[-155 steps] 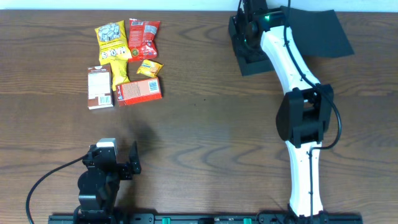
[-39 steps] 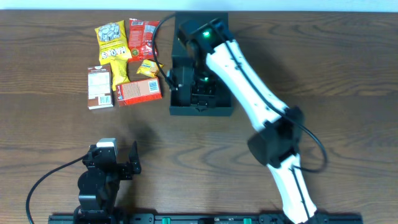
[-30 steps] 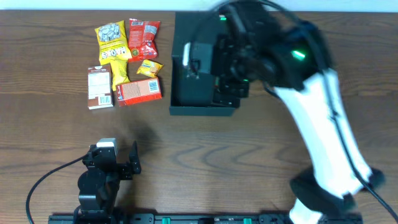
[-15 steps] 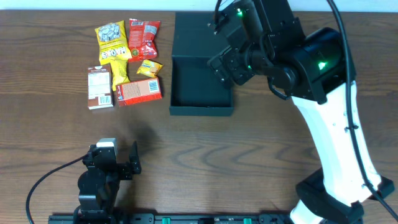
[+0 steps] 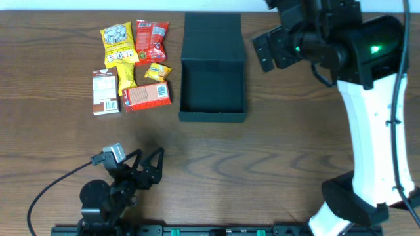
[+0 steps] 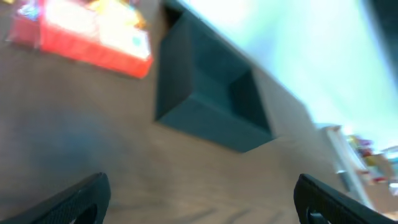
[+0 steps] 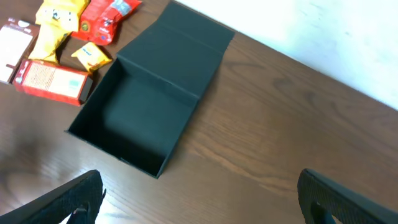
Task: Pack container
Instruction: 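Grasp the red snack bag with the left gripper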
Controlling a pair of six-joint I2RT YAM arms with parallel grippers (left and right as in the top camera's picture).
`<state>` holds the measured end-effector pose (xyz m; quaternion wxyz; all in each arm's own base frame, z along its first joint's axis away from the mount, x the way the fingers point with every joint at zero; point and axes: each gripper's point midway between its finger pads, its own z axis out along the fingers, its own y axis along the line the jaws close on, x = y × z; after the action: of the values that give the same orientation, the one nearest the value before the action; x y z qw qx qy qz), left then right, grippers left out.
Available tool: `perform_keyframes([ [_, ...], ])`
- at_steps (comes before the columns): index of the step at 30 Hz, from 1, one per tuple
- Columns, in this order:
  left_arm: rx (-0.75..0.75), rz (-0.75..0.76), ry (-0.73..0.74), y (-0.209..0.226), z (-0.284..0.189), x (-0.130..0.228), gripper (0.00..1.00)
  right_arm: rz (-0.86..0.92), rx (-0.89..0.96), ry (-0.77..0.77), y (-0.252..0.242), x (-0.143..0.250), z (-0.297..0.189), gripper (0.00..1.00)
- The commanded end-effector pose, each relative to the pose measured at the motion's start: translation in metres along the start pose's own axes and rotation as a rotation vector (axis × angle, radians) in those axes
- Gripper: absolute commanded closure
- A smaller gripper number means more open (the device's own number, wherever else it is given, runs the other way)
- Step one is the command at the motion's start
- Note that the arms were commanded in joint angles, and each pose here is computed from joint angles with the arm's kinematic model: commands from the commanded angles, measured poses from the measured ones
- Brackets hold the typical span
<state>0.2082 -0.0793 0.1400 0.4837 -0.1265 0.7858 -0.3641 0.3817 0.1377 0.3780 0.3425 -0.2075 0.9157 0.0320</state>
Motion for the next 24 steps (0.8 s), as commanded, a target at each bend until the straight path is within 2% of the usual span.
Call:
perform_keyframes([
  [1, 0.100, 0.003, -0.036, -0.021, -0.001, -0.011, 0.05, 0.026, -0.034, 0.014, -0.009, 0.004, 0.006, 0.01],
  [3, 0.142, 0.042, -0.104, -0.033, -0.003, -0.028, 0.02, 0.028, -0.050, 0.016, -0.017, 0.005, 0.012, 0.01],
  [5, 0.139, 0.044, -0.108, -0.034, -0.001, -0.032, 0.00, 0.049, -0.044, 0.017, -0.026, 0.006, 0.018, 0.01],
  [9, 0.058, 0.087, -0.059, -0.022, 0.008, -0.031, 0.00, 0.054, -0.018, 0.015, -0.045, 0.007, 0.030, 0.01],
  [12, -0.018, 0.141, -0.039, -0.018, 0.015, -0.045, 0.00, 0.048, -0.001, 0.018, -0.056, 0.009, 0.037, 0.01],
  [18, -0.261, 0.310, 0.047, -0.003, 0.046, -0.099, 0.03, 0.026, 0.051, -0.035, -0.084, 0.000, 0.053, 0.01],
  [24, -0.436, 0.430, 0.184, 0.019, 0.119, -0.163, 0.03, 0.060, 0.136, -0.157, -0.128, -0.021, 0.066, 0.01],
])
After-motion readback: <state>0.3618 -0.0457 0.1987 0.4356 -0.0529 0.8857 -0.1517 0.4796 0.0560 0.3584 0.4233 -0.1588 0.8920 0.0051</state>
